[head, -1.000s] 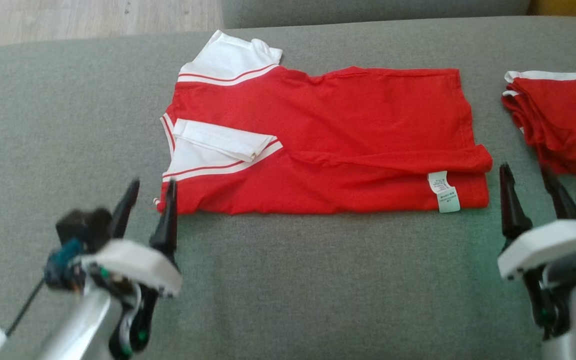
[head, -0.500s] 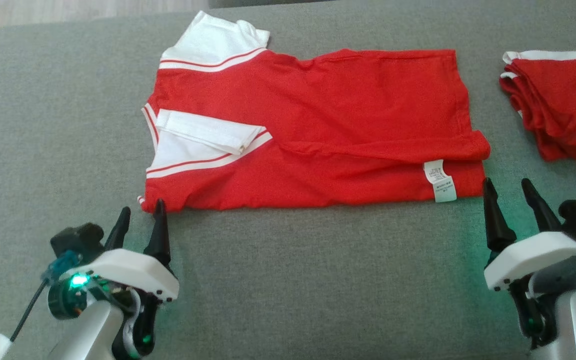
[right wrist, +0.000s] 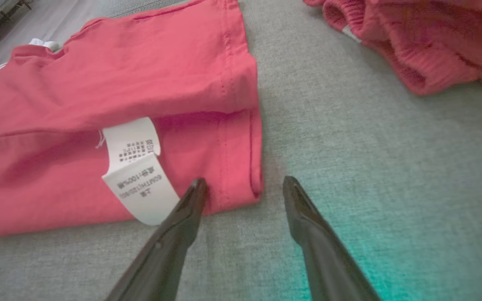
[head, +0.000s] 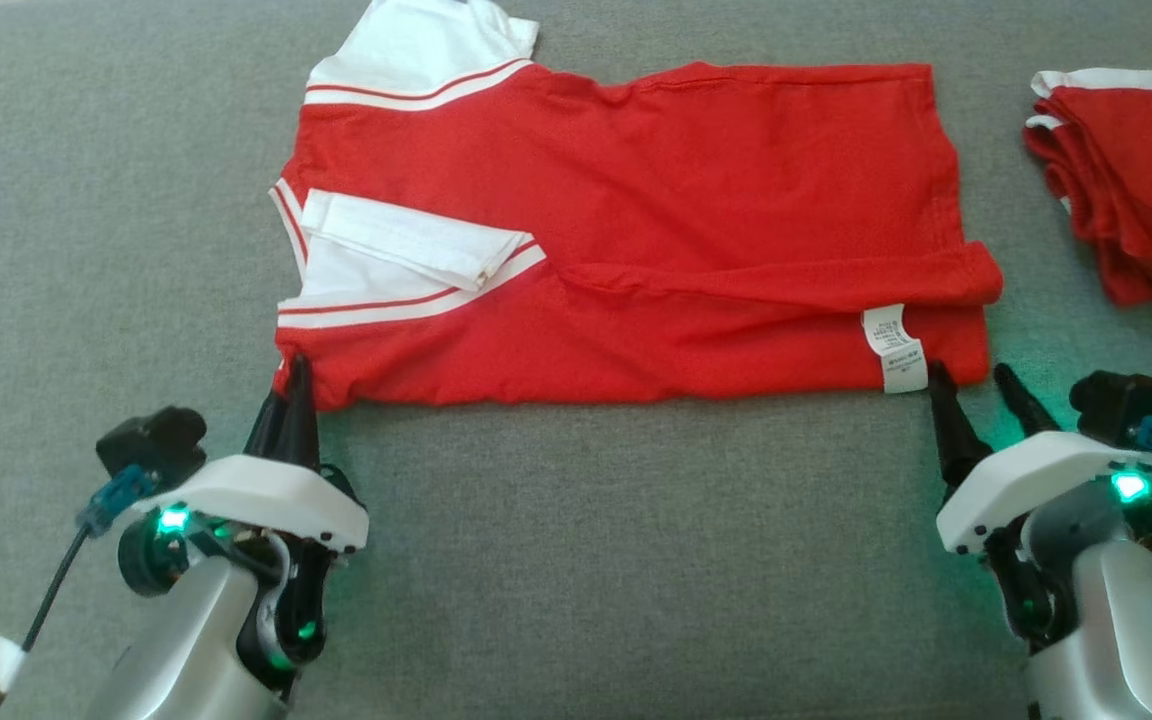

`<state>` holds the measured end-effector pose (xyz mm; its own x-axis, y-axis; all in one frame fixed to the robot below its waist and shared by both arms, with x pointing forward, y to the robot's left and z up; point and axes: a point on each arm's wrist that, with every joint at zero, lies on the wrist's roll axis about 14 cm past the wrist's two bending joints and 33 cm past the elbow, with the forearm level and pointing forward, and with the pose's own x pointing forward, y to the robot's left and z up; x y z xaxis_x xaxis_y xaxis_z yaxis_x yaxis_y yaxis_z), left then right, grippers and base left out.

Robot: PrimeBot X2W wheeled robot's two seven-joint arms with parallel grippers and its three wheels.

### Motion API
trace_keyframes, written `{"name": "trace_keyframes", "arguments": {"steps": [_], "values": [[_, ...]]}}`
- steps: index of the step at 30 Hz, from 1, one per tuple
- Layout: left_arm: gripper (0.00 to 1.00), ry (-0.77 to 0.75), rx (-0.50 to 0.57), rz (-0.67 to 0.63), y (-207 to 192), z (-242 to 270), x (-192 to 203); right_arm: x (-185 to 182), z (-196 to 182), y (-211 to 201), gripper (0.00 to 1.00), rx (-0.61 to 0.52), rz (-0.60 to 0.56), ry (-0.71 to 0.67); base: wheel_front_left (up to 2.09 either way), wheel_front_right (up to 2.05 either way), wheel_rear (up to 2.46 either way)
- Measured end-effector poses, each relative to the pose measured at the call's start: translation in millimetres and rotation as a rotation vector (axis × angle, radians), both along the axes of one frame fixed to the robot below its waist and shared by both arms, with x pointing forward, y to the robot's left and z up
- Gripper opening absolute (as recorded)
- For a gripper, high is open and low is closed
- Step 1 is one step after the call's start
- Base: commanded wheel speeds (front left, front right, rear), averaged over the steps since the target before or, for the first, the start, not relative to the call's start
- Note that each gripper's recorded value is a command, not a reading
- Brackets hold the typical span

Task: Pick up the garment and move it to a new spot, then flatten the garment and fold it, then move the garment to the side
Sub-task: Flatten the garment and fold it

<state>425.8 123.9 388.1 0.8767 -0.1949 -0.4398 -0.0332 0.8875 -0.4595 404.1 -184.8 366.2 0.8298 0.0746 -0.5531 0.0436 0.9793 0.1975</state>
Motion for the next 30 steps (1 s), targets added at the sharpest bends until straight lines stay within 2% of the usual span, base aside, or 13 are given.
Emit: {"name": "trace_keyframes", "arguments": {"steps": [1, 2, 3, 4, 9, 21, 24, 30], "values": [[0.00, -0.007, 0.000, 0.004, 1.0, 1.0, 0.1, 0.2, -1.1, 1.8, 0.53, 0.011, 0.000, 0.004, 0.00, 0.00, 0.00], [0.00, -0.016, -0.001, 0.007, 1.7, 2.7, 0.4, 1.0, -1.2, 2.7, 0.33, 0.021, -0.002, 0.004, 0.00, 0.00, 0.00], [0.00, -0.028, -0.004, 0.009, 2.2, 5.0, 0.9, 2.1, -0.9, 3.7, 0.22, 0.028, -0.003, 0.003, 0.00, 0.00, 0.00], [0.00, -0.039, -0.004, 0.012, 2.9, 7.7, 1.4, 3.7, 0.1, 5.1, 0.00, 0.042, -0.006, 0.001, 0.00, 0.00, 0.00], [0.00, -0.114, -0.022, 0.013, 1.7, 30.3, 5.3, 16.1, 16.8, 6.3, 0.00, 0.082, -0.021, -0.050, 0.00, 0.00, 0.00], [0.00, -0.356, -0.048, -0.006, -0.6, 115.3, 3.9, 31.3, 90.2, -4.9, 0.00, 0.100, -0.028, -0.192, 0.00, 0.00, 0.00], [0.00, -0.336, -0.045, -0.004, 1.8, 112.9, -12.9, 17.1, 92.6, -10.1, 0.00, 0.088, -0.032, -0.177, 0.00, 0.00, 0.00], [0.00, -0.199, -0.059, 0.020, 1.6, 77.2, -58.8, -32.4, 60.9, -16.1, 0.00, 0.087, -0.047, -0.050, 0.00, 0.00, 0.00]]}}
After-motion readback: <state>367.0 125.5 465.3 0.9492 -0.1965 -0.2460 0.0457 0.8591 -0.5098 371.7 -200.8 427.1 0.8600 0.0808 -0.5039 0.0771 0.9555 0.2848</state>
